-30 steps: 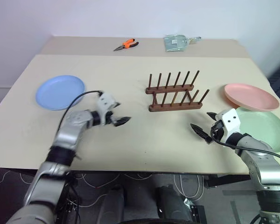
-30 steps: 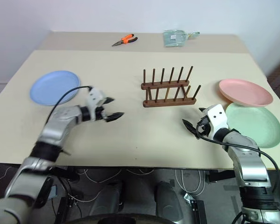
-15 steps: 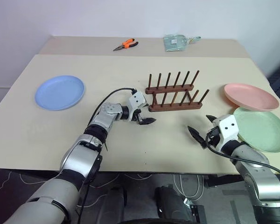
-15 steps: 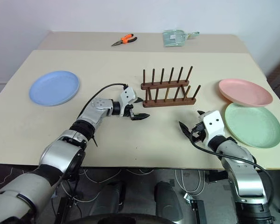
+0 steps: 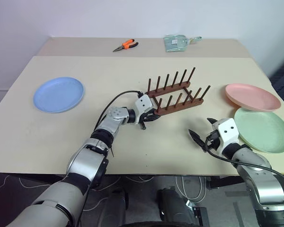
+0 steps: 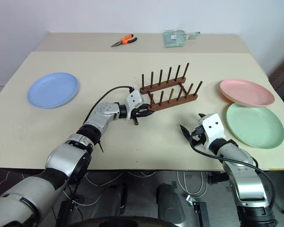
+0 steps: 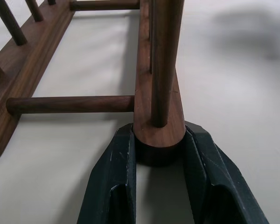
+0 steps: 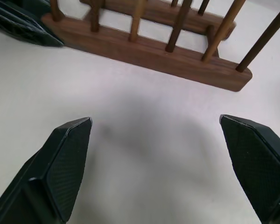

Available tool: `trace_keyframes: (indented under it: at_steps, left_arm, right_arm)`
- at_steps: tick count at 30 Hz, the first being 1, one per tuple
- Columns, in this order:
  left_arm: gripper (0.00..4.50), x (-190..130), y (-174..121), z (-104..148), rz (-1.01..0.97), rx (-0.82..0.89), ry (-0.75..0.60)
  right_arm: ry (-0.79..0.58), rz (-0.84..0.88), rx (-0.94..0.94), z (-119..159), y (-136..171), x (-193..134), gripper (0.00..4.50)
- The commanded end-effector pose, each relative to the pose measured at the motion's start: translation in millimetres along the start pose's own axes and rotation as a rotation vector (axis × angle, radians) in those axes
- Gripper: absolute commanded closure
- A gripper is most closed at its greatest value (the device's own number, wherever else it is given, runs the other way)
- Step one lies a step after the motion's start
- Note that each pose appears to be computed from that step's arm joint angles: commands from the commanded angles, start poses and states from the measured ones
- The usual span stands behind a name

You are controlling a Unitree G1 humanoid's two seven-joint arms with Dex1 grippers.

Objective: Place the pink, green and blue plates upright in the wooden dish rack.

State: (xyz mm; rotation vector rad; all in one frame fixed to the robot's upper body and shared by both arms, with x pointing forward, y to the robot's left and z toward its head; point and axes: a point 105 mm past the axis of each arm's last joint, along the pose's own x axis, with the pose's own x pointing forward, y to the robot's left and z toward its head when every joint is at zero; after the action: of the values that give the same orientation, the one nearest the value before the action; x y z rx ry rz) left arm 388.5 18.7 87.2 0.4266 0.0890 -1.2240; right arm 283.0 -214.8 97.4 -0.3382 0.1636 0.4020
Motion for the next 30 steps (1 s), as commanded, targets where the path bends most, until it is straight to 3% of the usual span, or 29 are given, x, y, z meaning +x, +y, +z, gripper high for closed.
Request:
trace_keyframes:
  at_steps: [1, 8, 14, 17, 19, 22, 24, 26, 28, 30]
  left_arm:
    - [3.74, -13, -8, 2, -0.108, 0.065, -0.017]
    - [3.74, -51, -10, 3, -0.234, 0.069, -0.020]
    - [0.87, -60, 0, -20, -0.097, 0.019, 0.064]
    - [0.80, -81, 2, -29, -0.057, -0.063, 0.070]
    - [0.80, -94, 1, -31, -0.047, -0.104, 0.070]
    - [1.70, -112, -14, -33, -0.081, -0.129, 0.073]
    - [2.72, -114, -26, -31, -0.116, -0.144, 0.066]
    - [3.74, -100, -45, -27, -0.143, -0.148, 0.058]
    - [4.47, -84, -60, -22, -0.154, -0.149, 0.048]
    - [4.47, -71, -66, -21, -0.123, -0.186, 0.042]
  right_arm:
    - [-0.007, -0.043, -0.038, 6, -19, -10, 0.00]
    - [0.071, -0.132, -0.068, -9, -52, -37, 0.00]
    - [0.071, -0.106, -0.058, -10, -46, -38, 0.00]
    - [0.056, -0.050, -0.044, -7, -33, -33, 0.88]
    - [0.050, -0.020, -0.040, -5, -25, -31, 1.82]
    - [0.049, 0.041, -0.039, -3, -9, -25, 3.44]
    - [0.052, 0.066, -0.045, -3, -2, -22, 4.48]
    - [0.059, 0.088, -0.051, -5, 4, -15, 4.50]
    - [0.080, 0.100, -0.055, -10, 9, -9, 4.50]
    - [0.088, 0.107, -0.070, -13, 14, -2, 4.50]
